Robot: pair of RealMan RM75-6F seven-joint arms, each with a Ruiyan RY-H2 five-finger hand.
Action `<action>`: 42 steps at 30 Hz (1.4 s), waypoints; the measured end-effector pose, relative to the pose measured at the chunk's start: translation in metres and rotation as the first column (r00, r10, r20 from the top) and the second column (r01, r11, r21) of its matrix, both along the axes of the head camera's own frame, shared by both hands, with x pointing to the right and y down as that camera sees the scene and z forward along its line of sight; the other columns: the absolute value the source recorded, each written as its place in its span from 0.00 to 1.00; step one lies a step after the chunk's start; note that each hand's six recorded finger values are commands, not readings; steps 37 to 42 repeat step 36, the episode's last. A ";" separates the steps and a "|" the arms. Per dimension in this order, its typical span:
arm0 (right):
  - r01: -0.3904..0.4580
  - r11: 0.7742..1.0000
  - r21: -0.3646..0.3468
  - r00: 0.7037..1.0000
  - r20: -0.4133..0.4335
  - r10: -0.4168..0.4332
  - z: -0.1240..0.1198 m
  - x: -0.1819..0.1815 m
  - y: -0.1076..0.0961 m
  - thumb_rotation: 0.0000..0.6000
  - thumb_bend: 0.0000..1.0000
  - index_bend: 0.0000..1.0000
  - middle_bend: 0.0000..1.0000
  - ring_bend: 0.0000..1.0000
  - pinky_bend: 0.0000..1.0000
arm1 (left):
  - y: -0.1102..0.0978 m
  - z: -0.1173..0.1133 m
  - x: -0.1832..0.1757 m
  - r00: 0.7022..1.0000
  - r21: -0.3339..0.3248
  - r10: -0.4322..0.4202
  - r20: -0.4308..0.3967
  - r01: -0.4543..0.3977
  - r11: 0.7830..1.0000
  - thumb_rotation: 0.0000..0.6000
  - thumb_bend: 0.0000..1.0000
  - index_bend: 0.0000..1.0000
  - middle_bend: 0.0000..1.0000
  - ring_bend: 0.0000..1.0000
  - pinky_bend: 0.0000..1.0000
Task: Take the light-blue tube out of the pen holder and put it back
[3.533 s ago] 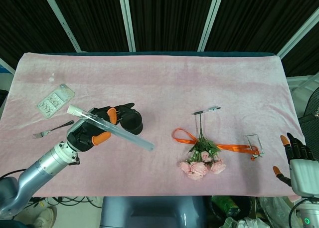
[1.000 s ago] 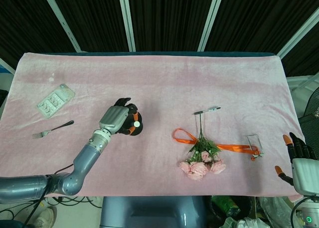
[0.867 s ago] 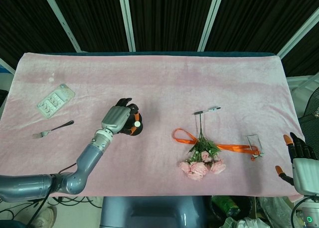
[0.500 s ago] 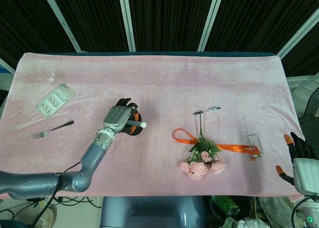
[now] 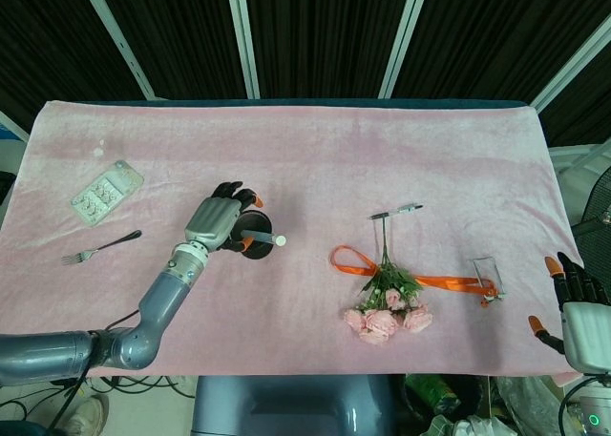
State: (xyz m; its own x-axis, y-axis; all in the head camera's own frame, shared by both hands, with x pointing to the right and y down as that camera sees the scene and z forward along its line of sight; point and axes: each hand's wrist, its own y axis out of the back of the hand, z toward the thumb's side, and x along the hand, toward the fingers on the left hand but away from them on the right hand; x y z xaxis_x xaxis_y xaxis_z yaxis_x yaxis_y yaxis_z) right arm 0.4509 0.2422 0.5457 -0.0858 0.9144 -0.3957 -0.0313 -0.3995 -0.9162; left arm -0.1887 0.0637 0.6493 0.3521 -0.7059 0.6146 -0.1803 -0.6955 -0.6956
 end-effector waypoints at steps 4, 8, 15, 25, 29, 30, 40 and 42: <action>-0.013 1.000 -0.002 1.000 -0.007 0.013 0.001 0.005 -0.001 1.00 0.15 0.00 0.04 0.10 0.18 | 0.000 -0.017 -0.009 0.999 0.008 -0.023 -0.038 0.024 1.000 1.00 0.30 0.22 0.12 0.00 0.00; -0.023 1.000 -0.006 0.999 -0.023 0.023 0.003 0.013 -0.003 1.00 0.15 0.00 0.04 0.10 0.18 | 0.008 -0.045 -0.042 0.996 0.045 -0.069 -0.053 0.071 0.996 1.00 0.30 0.22 0.09 0.00 0.00; -0.026 1.000 -0.010 0.999 -0.036 0.026 0.006 0.021 -0.006 1.00 0.15 0.00 0.04 0.10 0.18 | 0.037 -0.082 -0.123 0.985 0.195 -0.154 0.072 0.138 0.971 1.00 0.30 0.17 0.05 0.00 0.00; 0.001 1.000 -0.008 1.000 -0.017 -0.001 0.006 0.019 -0.007 1.00 0.15 0.00 0.04 0.10 0.18 | 0.112 -0.092 -0.234 0.939 0.271 -0.249 0.235 0.183 0.945 1.00 0.30 0.14 0.05 0.00 0.00; 0.012 1.000 -0.009 1.000 -0.011 -0.012 0.007 0.018 -0.008 1.00 0.15 0.00 0.04 0.10 0.18 | 0.116 -0.099 -0.248 0.947 0.329 -0.222 0.232 0.138 0.934 1.00 0.30 0.14 0.06 0.00 0.00; 0.012 1.000 -0.007 1.000 -0.010 -0.012 0.007 0.018 -0.008 1.00 0.15 0.00 0.04 0.10 0.18 | 0.116 -0.101 -0.249 0.951 0.344 -0.214 0.225 0.128 0.930 1.00 0.30 0.14 0.06 0.00 0.00; 0.003 1.000 0.011 1.000 -0.004 -0.003 0.003 0.019 -0.010 1.00 0.15 0.00 0.04 0.10 0.18 | 0.118 -0.102 -0.257 0.955 0.352 -0.225 0.193 0.146 0.925 1.00 0.30 0.15 0.06 0.00 0.00; 0.003 1.000 0.011 1.000 -0.004 -0.003 0.003 0.019 -0.010 1.00 0.15 0.00 0.04 0.10 0.18 | 0.118 -0.102 -0.257 0.955 0.352 -0.225 0.193 0.146 0.925 1.00 0.30 0.15 0.06 0.00 0.00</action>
